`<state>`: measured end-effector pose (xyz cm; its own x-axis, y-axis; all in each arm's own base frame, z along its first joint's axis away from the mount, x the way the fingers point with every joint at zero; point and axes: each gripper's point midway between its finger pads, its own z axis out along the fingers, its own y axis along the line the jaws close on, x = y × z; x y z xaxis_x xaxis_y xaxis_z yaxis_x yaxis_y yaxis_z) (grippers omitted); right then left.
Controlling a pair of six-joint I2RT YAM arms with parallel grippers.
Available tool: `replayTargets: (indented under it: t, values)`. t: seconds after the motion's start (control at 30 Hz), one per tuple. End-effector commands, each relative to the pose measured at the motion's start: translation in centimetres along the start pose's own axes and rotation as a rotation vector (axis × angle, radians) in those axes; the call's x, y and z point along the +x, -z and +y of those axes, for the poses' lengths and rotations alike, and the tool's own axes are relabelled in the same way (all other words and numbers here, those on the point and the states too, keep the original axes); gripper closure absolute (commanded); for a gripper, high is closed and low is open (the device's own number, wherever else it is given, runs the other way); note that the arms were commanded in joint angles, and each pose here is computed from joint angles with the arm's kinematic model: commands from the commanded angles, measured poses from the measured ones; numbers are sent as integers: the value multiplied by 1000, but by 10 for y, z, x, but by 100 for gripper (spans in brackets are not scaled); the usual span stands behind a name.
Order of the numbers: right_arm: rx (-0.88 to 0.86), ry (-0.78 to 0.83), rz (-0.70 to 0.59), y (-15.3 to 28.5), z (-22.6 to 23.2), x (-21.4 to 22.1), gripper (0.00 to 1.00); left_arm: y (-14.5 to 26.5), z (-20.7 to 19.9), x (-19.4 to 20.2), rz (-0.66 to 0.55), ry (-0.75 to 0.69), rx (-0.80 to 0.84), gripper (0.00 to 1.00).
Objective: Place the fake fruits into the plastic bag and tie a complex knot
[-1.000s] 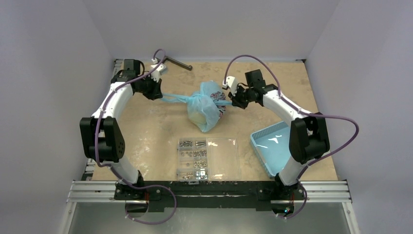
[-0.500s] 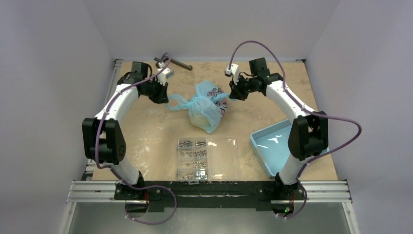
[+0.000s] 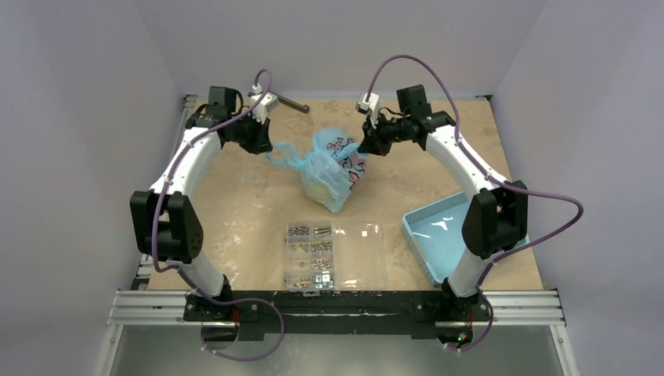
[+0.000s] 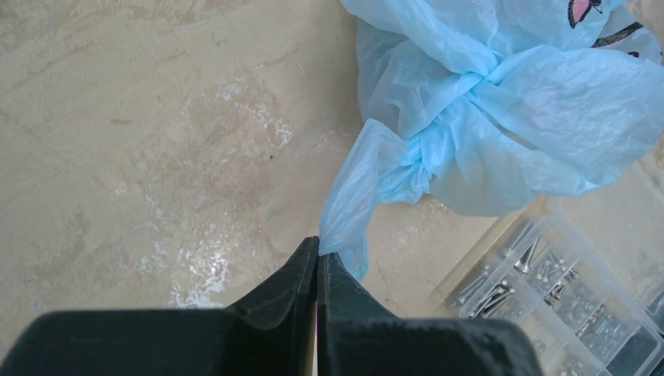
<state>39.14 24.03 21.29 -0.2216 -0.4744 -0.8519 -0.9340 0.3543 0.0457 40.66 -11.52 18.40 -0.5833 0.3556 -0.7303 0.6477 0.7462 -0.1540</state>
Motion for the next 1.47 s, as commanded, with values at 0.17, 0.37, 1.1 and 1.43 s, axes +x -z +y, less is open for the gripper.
replayTargets:
  t: [0.17,0.37,1.1,1.43]
  values:
    - [-3,-24,149,17,6,50,53,11,-9,-11,3,-4,61,58]
    - [81,-47,46,48,-16,11,19,37,-29,-42,-84,11,107,2]
    - [581,-571,-70,173,-163,105,1,123,111,-17,-33,475,-347,0]
    - [586,-603,-75,172,-151,112,1,112,106,-4,-21,534,-323,0]
